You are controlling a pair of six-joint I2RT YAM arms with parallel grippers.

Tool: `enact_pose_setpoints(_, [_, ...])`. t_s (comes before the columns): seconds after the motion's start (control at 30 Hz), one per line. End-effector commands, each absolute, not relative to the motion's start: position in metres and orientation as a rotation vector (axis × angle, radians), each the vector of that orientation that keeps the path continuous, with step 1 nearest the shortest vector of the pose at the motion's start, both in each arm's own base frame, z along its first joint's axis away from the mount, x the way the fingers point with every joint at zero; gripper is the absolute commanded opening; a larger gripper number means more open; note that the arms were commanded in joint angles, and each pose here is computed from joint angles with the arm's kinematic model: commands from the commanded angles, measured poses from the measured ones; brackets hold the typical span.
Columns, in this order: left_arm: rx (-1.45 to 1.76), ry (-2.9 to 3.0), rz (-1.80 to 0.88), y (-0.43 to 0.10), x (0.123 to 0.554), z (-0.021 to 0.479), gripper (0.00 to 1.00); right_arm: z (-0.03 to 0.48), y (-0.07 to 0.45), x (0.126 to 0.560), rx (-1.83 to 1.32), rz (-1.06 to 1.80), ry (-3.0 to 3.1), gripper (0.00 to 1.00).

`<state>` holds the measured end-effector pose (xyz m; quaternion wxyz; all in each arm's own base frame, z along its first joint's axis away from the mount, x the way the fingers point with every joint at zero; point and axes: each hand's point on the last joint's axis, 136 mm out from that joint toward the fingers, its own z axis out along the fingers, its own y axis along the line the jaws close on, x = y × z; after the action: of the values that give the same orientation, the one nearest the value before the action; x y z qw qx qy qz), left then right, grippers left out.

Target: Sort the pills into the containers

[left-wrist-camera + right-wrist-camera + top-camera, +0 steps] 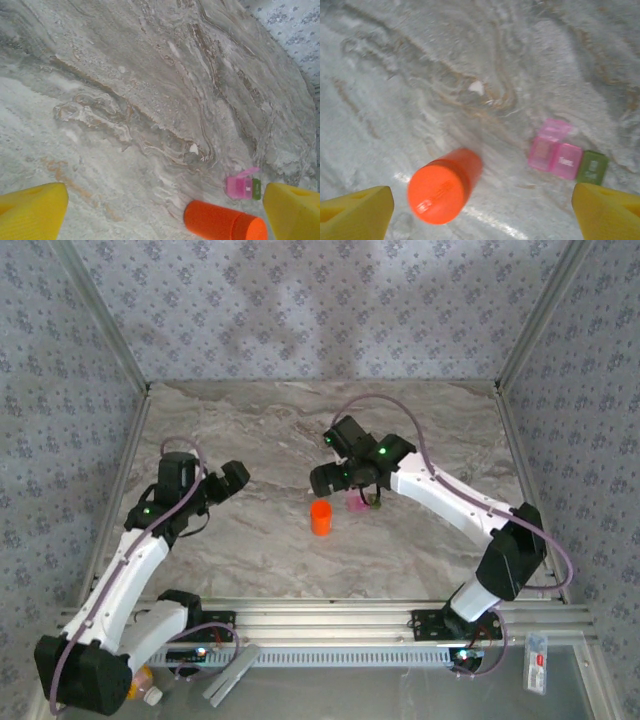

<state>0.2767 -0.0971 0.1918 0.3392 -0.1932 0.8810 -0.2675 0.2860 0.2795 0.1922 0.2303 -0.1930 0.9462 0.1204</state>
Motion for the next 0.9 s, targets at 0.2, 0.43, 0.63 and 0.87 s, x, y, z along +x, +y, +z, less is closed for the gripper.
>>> enact_pose_setpoints(0.2, [-0.386, 2.309, -0.654, -0.096, 0.272, 0.191, 1.0, 0.142, 0.306, 0.264, -0.657, 0.263, 2.768, 0.94])
enact_pose_setpoints(0.43, [-0.376, 2.299, -0.668, -0.098, 0.274, 0.192, 1.0, 0.107, 0.313, 0.259, -0.707, 0.196, 2.825, 0.93])
enact_pose_setpoints(0.63, [-0.376, 2.291, -0.681, -0.1, 0.276, 0.195, 1.0, 0.09, 0.313, 0.252, -0.724, 0.199, 2.863, 0.9])
enact_pose_setpoints(0.87, [-0.384, 2.283, -0.697, -0.101, 0.279, 0.197, 1.0, 0.081, 0.311, 0.249, -0.733, 0.2, 2.879, 0.86])
